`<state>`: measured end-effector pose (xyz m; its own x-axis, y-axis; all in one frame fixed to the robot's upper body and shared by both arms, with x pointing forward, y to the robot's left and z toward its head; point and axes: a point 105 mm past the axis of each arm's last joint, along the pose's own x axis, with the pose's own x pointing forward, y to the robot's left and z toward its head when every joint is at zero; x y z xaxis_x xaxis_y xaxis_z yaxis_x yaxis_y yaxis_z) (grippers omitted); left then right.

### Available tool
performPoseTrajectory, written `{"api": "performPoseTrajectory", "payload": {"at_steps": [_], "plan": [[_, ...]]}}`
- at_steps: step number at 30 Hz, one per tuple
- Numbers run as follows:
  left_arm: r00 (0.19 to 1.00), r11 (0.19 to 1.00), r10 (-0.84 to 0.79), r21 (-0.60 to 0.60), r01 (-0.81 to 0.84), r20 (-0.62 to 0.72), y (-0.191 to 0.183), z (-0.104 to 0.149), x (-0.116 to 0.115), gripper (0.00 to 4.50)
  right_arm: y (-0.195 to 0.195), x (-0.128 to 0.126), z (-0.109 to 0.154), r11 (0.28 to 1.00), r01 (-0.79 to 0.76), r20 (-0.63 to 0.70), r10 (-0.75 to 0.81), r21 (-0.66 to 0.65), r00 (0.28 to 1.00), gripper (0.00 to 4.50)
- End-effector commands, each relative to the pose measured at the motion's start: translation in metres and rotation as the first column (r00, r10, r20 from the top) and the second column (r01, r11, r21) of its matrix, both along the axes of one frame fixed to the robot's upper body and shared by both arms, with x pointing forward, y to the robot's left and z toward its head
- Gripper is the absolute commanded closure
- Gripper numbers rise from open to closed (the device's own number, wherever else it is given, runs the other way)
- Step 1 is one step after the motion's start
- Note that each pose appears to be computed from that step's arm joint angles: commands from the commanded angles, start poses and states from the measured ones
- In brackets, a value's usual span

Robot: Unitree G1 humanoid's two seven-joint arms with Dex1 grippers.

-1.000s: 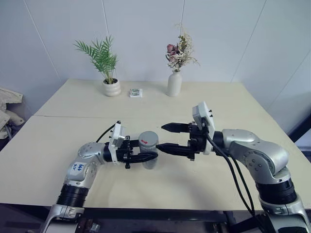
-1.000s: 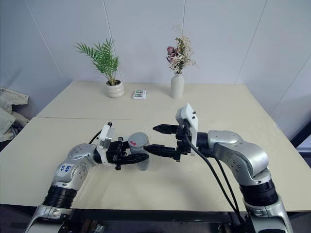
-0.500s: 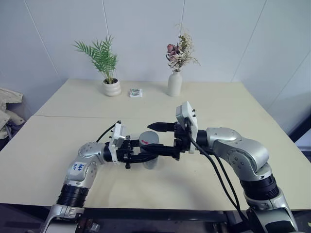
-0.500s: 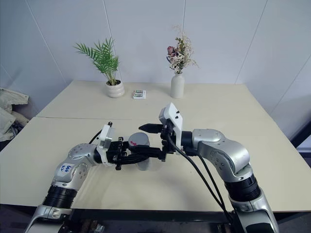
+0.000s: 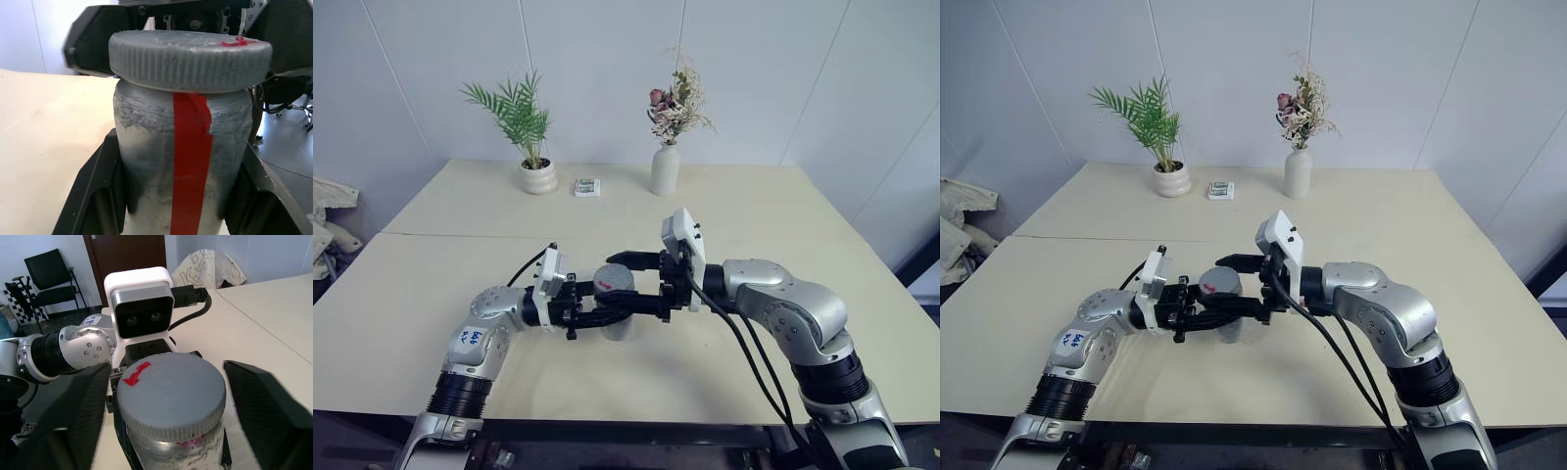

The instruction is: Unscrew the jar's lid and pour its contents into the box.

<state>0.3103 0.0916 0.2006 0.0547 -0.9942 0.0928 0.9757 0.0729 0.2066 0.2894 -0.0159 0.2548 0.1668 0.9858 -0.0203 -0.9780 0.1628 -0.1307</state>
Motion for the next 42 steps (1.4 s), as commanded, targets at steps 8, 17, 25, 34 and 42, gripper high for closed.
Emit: {"api": "performPoseTrajectory", "payload": {"at_steps": [8, 17, 25, 34, 42], "plan": [[0.999, 1.0, -0.016, -0.007, 0.016, 0.038, 0.0, 0.007, -0.005, 2.5, 0.006, -0.005, 0.018, 0.998, -0.03, 0.041, 0.028, 0.06, 0.999, 1.92], [0.999, 1.0, -0.02, 0.009, 0.019, 0.028, 0.002, 0.004, -0.006, 2.5, -0.008, -0.005, 0.082, 0.886, -0.033, -0.191, 0.136, 0.462, 0.972, 1.92], [0.997, 0.998, 0.064, -0.017, -0.063, 0.041, 0.022, 0.013, -0.007, 2.5, -0.118, 0.051, 0.039, 0.816, 0.506, 0.024, -0.533, 0.282, 0.846, 1.92], [0.982, 0.98, 0.184, -0.084, -0.181, 0.032, 0.045, 0.032, 0.002, 2.5, -0.204, 0.08, -0.04, 0.6, 0.777, 0.021, -0.794, 0.191, 0.608, 1.92], [0.975, 0.965, 0.224, -0.141, -0.221, 0.008, 0.056, 0.043, 0.007, 2.5, -0.237, 0.099, -0.11, 0.446, 0.883, -0.083, -0.884, 0.146, 0.461, 1.92]]}}
